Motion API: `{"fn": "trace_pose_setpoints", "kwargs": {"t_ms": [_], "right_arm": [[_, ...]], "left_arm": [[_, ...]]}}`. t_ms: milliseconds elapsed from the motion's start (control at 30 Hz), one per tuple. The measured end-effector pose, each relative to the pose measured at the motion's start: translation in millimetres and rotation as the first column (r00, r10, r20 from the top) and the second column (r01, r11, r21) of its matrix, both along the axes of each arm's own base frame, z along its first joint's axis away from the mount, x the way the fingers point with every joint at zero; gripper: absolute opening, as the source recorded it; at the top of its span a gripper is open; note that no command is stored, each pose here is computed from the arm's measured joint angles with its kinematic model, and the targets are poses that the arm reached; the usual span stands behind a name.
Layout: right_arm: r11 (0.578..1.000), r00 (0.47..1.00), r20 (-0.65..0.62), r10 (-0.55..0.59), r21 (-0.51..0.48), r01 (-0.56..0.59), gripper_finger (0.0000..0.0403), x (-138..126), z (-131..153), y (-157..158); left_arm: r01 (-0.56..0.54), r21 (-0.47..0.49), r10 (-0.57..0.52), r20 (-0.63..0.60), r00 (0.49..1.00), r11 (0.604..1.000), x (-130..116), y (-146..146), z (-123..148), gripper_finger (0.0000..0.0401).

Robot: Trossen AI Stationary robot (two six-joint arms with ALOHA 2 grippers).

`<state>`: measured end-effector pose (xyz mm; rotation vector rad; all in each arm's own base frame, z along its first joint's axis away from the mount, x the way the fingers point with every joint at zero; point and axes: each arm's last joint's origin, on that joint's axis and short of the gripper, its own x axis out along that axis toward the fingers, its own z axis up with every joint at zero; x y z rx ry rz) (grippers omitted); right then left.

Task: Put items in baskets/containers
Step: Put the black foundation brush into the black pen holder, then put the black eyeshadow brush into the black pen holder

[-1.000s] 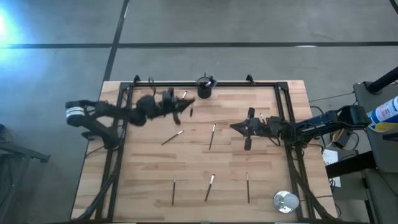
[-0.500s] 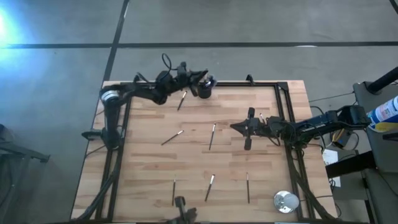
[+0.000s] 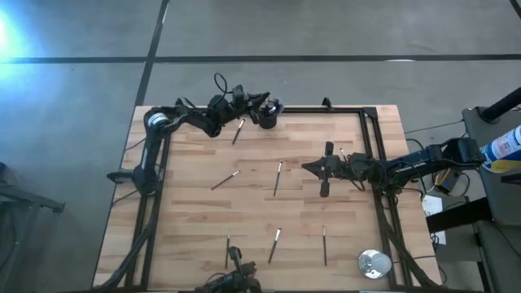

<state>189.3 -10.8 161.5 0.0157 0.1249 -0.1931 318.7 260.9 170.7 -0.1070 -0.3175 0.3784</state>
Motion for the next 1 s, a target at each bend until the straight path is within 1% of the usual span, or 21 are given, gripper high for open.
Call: {"fn": "trace_pose_setpoints", "kwargs": {"t_ms": [233, 500, 633, 733, 867, 1000], "right_arm": [[1.0, 1.0, 0.001, 0.0, 0.003, 0.0, 0.0008, 0, 0, 0], [1.0, 1.0, 0.001, 0.0, 0.003, 0.0, 0.0008, 0, 0, 0], [1.0, 1.0, 0.002, 0.0, 0.003, 0.0, 0.0008, 0, 0, 0], [1.0, 1.0, 0.002, 0.0, 0.003, 0.0, 0.0008, 0, 0, 0], [1.0, 1.0, 0.002, 0.0, 0.003, 0.0, 0.0008, 0, 0, 0], [1.0, 1.0, 0.004, -0.001, 0.011, 0.001, 0.0008, 0, 0, 0]], "left_arm": [[-0.003, -0.004, 0.003, -0.021, 1.0, 1.0, 0, 0, -4, 0.0], [-0.013, -0.033, 0.009, -0.105, 0.994, 0.999, 1, 1, -12, 0.0001], [-0.034, -0.062, 0.028, -0.094, 0.995, 0.997, 1, 2, -13, 0.0017], [-0.035, -0.065, 0.028, -0.096, 0.995, 0.997, 1, 2, -13, 0.0034], [-0.037, -0.086, 0.026, -0.123, 0.992, 0.996, 1, 3, -13, 0.0051], [-0.046, -0.067, 0.036, -0.138, 0.99, 0.997, -2, 3, -2, 0.0057]]}}
